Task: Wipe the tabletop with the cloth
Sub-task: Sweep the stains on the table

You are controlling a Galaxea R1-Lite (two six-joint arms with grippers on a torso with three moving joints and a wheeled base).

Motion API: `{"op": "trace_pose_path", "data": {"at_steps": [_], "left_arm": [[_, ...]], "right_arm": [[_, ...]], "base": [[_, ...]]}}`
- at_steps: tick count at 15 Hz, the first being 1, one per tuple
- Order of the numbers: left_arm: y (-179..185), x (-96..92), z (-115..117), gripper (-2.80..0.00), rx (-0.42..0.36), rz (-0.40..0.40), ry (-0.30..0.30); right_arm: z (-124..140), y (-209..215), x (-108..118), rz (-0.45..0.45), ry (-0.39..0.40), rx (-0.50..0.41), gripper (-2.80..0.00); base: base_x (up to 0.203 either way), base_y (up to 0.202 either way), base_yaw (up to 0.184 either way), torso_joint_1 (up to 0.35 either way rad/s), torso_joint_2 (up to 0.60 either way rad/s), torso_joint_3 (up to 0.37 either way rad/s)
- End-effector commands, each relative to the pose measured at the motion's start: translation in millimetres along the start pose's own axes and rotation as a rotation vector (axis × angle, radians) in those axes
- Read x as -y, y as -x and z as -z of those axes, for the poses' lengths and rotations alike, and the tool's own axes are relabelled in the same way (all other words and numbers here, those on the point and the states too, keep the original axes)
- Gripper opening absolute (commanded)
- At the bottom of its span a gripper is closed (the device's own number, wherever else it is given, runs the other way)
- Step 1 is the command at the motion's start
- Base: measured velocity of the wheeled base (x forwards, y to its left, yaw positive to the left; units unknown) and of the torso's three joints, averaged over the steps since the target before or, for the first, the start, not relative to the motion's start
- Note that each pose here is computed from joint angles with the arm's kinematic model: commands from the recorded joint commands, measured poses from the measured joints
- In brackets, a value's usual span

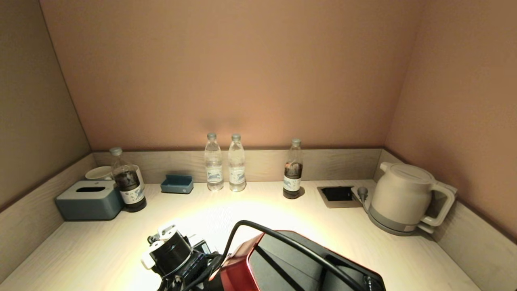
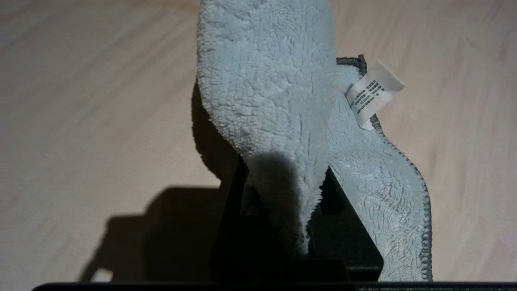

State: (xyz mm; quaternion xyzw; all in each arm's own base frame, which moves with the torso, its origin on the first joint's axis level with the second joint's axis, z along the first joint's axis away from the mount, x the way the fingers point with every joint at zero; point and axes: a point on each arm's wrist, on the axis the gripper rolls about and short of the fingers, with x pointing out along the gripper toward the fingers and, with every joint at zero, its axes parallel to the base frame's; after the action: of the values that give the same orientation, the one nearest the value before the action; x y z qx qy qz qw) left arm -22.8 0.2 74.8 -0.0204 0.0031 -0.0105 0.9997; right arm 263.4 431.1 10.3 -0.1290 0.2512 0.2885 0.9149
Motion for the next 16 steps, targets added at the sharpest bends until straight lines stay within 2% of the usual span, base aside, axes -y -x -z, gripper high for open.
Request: {"op": "trace_pose_path", "data": {"at_steps": [1,3,10,16], "left_arm": [[0.0,0.0,0.0,-2.80,0.000,0.000,0.002],[0.0,0.0,0.0,-2.80,0.000,0.000,0.002],[0.0,0.0,0.0,-2.80,0.000,0.000,0.001],[0.0,0.0,0.0,-2.80,0.000,0.000,0.001]], "right_arm": [[2.2,0.3,-7.5,-0.008,0.013,-0.009,-2.80],[6.6,0.0,-21.8,-0.031,0.038,-0.008,-2.80],[2.5,-16.4,-30.0,-0.064,0.054,0.028,-2.80],[-4.0,-31.7,-13.1,-0.072,0.094,0.035,-2.80]], "base": [[0.000,0.000,0.000,0.000,0.00,0.000],[0.000,0.000,0.000,0.000,0.00,0.000],[0.000,0.000,0.000,0.000,0.00,0.000],[0.000,0.000,0.000,0.000,0.00,0.000]]}}
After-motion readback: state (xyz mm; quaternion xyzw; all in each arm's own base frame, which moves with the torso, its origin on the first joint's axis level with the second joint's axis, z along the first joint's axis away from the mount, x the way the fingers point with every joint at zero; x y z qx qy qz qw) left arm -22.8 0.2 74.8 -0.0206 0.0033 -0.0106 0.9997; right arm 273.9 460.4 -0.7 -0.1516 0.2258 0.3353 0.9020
